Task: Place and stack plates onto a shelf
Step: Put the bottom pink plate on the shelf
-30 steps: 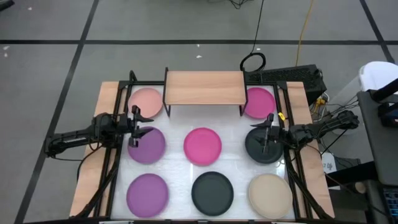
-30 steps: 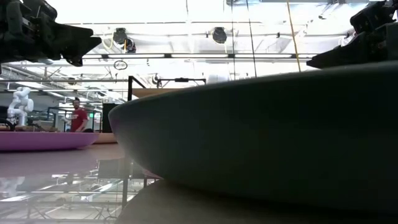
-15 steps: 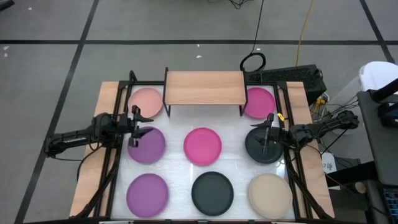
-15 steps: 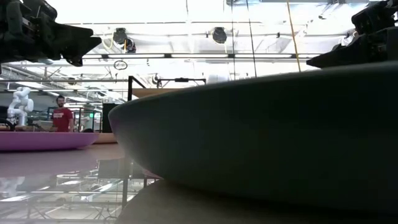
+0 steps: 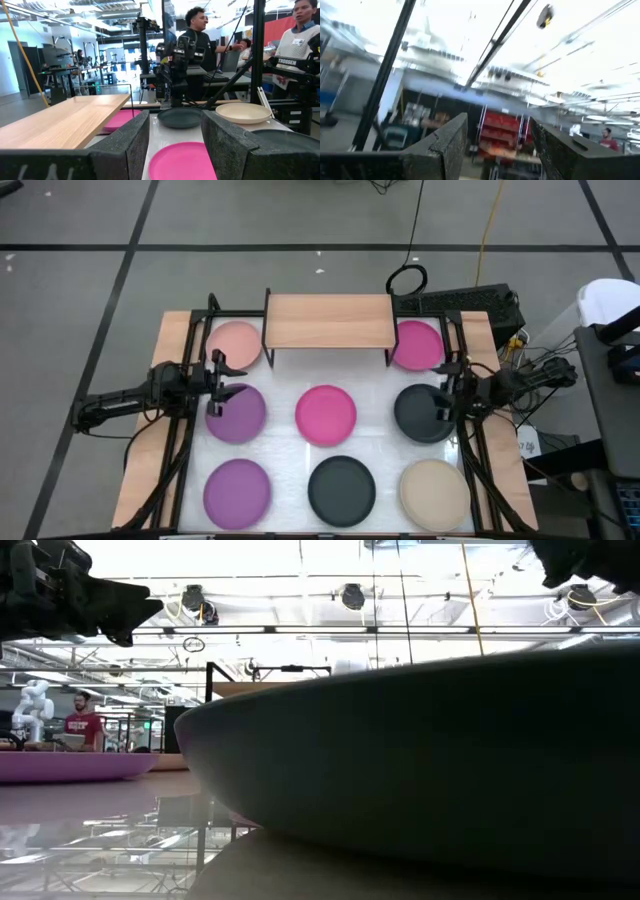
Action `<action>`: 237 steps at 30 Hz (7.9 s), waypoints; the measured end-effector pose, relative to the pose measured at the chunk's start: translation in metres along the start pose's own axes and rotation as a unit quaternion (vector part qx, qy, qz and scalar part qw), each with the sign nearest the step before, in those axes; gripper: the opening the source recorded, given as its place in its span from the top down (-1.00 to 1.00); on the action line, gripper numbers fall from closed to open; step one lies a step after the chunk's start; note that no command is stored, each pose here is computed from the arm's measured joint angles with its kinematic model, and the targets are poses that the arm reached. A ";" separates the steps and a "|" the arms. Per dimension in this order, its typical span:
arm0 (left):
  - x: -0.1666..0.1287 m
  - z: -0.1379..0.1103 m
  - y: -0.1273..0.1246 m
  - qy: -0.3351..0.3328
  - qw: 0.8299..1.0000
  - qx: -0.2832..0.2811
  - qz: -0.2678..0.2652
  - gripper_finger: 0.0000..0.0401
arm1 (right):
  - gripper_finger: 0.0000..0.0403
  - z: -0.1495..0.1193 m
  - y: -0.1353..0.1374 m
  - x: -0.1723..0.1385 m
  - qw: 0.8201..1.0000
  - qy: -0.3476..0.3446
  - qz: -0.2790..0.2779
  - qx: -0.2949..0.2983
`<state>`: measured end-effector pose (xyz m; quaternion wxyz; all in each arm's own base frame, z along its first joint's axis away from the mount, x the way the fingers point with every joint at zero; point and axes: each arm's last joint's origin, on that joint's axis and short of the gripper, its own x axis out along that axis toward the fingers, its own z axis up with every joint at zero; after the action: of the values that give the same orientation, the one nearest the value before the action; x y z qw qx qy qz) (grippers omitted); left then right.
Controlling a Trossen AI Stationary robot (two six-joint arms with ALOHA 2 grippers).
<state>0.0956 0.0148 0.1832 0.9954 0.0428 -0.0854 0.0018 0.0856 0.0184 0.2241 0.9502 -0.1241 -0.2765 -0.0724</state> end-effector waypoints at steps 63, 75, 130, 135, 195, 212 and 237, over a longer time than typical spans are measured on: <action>0.000 0.000 0.000 0.000 1.000 0.000 0.000 0.08 | 0.03 -0.106 0.098 0.190 0.886 0.443 0.121 0.058; 0.000 0.000 0.000 0.000 1.000 0.000 0.000 0.08 | 0.03 -0.118 0.095 0.169 0.827 0.551 0.106 0.035; 0.000 0.000 0.000 0.000 1.000 0.000 0.000 0.08 | 0.03 -0.123 0.114 0.164 0.816 0.528 0.200 -0.122; 0.000 0.000 0.000 0.000 1.000 0.000 0.000 0.08 | 0.03 -0.138 0.122 0.183 0.778 0.569 0.221 -0.149; 0.000 -0.001 0.000 0.003 1.000 -0.001 0.000 0.08 | 0.99 -0.095 0.105 0.177 0.853 0.457 0.094 -0.236; 0.000 -0.001 0.000 0.003 1.000 -0.001 0.000 0.08 | 1.00 -0.023 -0.041 0.244 0.844 0.411 -0.119 -0.323; 0.000 -0.001 0.000 0.003 1.000 -0.001 0.000 0.08 | 0.96 -0.107 -0.083 0.216 0.744 0.648 0.043 -0.158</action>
<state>0.0957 0.0148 0.1827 0.9957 0.0421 -0.0822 0.0022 0.3032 -0.1054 0.2706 0.8694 -0.2070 0.4273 -0.1368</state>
